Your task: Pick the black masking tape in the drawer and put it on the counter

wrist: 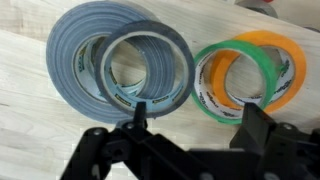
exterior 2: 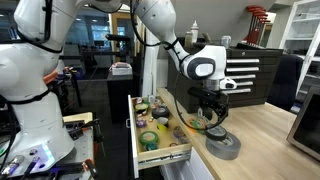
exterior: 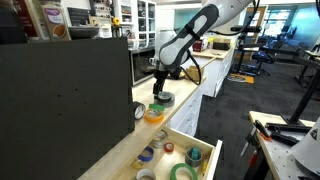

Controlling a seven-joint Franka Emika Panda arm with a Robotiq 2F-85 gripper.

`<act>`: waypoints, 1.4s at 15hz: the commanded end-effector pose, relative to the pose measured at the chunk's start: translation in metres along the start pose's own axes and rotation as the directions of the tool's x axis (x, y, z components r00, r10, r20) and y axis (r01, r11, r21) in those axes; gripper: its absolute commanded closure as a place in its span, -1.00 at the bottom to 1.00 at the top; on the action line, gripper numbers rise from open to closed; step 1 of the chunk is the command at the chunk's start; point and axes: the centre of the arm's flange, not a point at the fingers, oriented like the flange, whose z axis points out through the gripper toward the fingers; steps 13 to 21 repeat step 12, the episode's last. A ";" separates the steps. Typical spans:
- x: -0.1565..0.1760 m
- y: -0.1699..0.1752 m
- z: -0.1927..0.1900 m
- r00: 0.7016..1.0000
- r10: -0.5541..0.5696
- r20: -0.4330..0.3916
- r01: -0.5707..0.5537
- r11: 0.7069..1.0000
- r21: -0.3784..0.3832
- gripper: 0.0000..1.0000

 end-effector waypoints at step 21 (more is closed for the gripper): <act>-0.030 -0.030 -0.043 0.972 0.156 0.177 -0.164 0.986 0.028 -1.00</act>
